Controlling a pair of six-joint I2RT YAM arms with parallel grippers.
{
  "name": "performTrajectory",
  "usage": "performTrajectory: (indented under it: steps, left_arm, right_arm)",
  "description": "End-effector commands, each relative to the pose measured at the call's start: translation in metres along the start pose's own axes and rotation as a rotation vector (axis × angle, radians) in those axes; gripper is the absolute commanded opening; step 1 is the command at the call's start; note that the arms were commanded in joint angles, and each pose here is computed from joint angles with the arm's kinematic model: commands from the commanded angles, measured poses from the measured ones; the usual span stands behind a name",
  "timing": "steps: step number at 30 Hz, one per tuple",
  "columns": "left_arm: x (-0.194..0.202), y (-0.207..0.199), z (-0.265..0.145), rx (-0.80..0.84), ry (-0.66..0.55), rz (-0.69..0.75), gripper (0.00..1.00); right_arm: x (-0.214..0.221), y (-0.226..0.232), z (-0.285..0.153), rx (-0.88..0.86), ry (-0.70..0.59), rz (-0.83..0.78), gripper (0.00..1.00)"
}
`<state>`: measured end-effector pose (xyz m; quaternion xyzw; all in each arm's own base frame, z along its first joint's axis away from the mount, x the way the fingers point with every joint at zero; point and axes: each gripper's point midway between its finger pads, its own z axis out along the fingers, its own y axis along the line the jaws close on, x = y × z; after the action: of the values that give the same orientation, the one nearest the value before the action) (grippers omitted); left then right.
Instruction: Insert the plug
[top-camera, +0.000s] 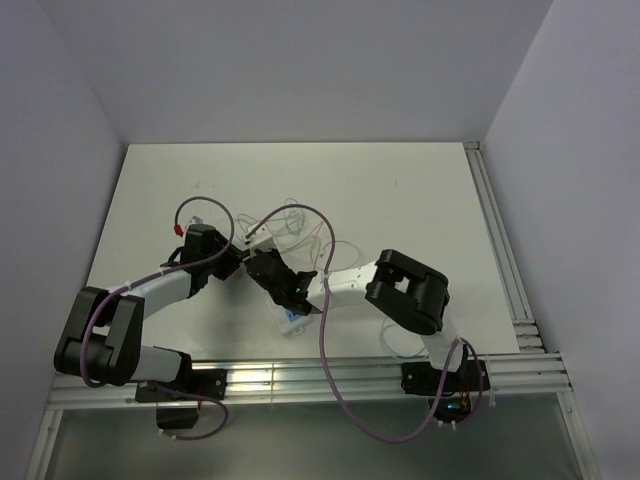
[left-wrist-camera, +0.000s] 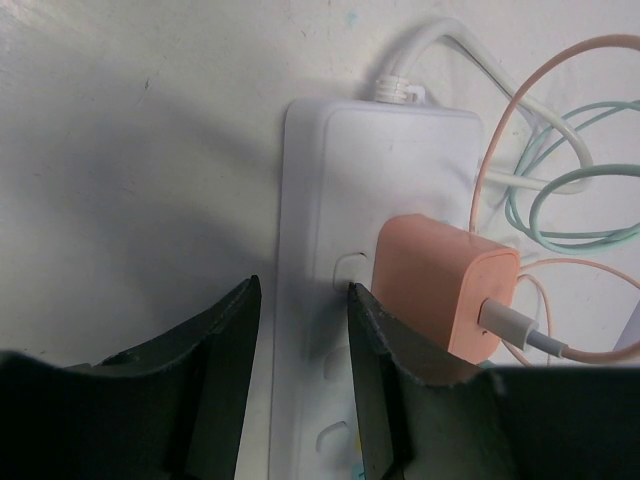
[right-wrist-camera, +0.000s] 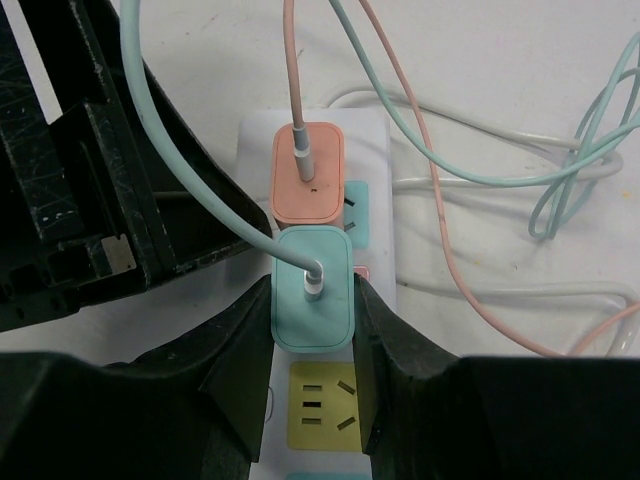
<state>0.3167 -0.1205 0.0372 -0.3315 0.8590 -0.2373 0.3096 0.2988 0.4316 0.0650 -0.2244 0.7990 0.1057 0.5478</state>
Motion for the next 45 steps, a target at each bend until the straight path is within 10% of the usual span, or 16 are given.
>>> performTrajectory:
  steps: [1, 29, 40, 45]
  left_arm:
    - [-0.002, 0.0, 0.0, 0.009, -0.01, -0.001, 0.46]
    - [0.005, 0.006, 0.0, 0.019, 0.0, -0.006, 0.44]
    - [0.002, 0.003, -0.005, 0.026, -0.016, -0.009, 0.47]
    - [-0.002, 0.0, -0.012, 0.033, -0.033, -0.015, 0.53]
  right_arm:
    - [0.157, -0.046, -0.018, 0.042, 0.44, -0.227, 0.0]
    - [0.251, -0.057, -0.046, 0.113, 0.671, -0.371, 0.0]
    - [0.18, -0.057, -0.037, 0.09, 0.505, -0.146, 0.0]
    - [0.144, -0.051, -0.031, 0.066, 0.443, -0.121, 0.41]
